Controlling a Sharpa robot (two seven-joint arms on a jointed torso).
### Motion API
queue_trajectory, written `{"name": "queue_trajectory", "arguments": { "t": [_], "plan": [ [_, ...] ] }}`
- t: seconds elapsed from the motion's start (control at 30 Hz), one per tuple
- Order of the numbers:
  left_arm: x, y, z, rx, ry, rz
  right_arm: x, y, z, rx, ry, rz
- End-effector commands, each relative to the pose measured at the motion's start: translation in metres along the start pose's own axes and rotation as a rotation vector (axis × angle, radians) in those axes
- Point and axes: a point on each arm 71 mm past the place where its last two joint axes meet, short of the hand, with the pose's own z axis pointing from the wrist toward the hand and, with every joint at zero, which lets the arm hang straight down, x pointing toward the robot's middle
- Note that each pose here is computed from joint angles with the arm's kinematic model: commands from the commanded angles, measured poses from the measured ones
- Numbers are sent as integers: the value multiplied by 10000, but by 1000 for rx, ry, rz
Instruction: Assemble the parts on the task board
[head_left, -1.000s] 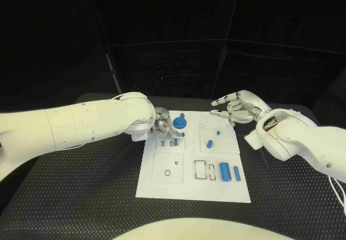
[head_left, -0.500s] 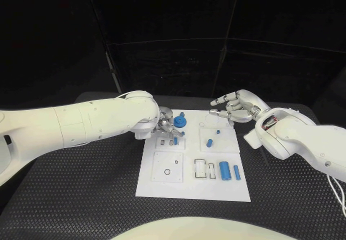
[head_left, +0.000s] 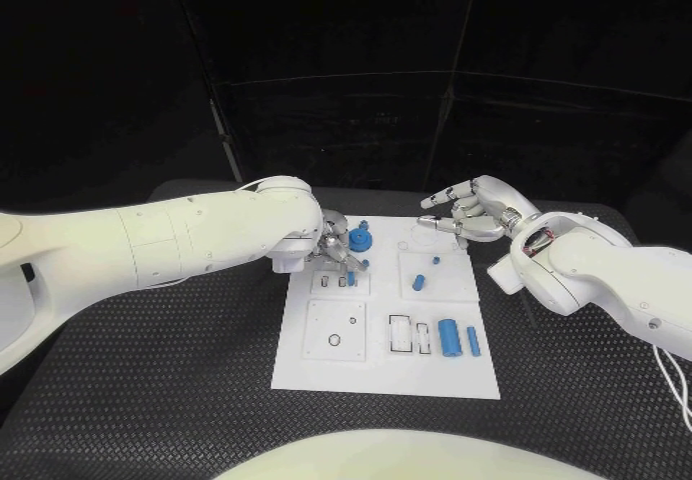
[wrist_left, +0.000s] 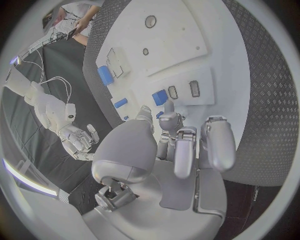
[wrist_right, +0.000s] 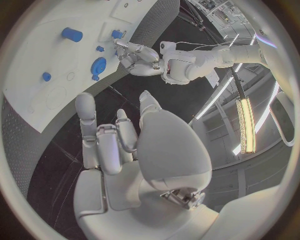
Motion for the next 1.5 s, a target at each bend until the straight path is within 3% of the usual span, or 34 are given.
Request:
{"name": "queue_trajectory", "arguments": {
  "t": [0.03, 1.5],
  "plan": [
    [4, 4, 7, -12, 21, 22, 5, 20, 6, -6, 7, 3],
    [41, -45, 67, -19, 60, 46, 44, 29, 39, -5, 24, 4]
  ]
}}
